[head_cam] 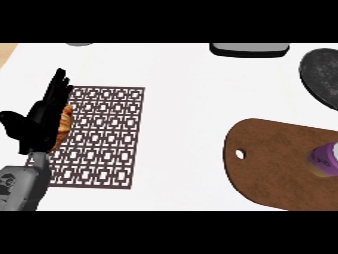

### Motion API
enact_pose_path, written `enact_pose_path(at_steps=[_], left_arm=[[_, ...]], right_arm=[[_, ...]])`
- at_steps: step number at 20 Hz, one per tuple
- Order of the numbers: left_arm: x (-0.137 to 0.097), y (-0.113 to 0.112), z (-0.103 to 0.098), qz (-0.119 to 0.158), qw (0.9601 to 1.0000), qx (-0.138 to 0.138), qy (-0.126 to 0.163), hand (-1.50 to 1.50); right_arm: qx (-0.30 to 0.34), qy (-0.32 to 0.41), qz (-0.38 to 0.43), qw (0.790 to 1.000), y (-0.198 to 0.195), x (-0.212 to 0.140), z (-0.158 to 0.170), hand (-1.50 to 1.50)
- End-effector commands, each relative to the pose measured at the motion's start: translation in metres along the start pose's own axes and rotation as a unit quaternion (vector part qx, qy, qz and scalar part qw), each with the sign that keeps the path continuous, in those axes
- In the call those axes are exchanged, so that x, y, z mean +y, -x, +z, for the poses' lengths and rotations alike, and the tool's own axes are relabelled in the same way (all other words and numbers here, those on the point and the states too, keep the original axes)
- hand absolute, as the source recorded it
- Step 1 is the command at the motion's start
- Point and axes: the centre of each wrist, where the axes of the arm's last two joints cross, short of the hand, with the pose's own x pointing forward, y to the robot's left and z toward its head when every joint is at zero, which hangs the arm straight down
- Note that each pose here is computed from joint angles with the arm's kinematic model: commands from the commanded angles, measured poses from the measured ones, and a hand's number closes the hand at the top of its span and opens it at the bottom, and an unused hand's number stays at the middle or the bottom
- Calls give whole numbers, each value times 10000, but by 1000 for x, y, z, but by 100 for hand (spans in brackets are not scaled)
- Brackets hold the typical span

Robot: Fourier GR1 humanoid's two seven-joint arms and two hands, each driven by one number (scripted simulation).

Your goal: Pick the can from the cutting board and place it in the pan

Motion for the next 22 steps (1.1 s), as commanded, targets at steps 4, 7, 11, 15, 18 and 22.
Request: enact_pose_path(at_steps=[4, 7, 11, 15, 18, 22], left_arm=[[4, -7, -6, -3, 10000, -32, 35, 0], [2, 4, -6, -55, 10000, -37, 37, 0], [-2, 4, -4, 74, 10000, 15, -23, 0], [-5, 4, -6, 10, 9999, -19, -102, 0], [-3, 3, -7, 15, 10000, 43, -79, 0], [14, -1, -6, -28, 9998, 15, -192, 0]], right_arm=[[-282, -723, -404, 9962, 22, 24, -22, -150], [-364, -822, -514, 9946, 29, 31, -21, -150], [-468, -1222, -464, 9903, 33, 48, -26, -150], [-618, -1352, -271, 9885, 33, 46, -39, -150], [-555, -1400, -197, 9884, 35, 55, -42, -150], [-450, -1706, 295, 9839, 28, 60, -50, -150]])
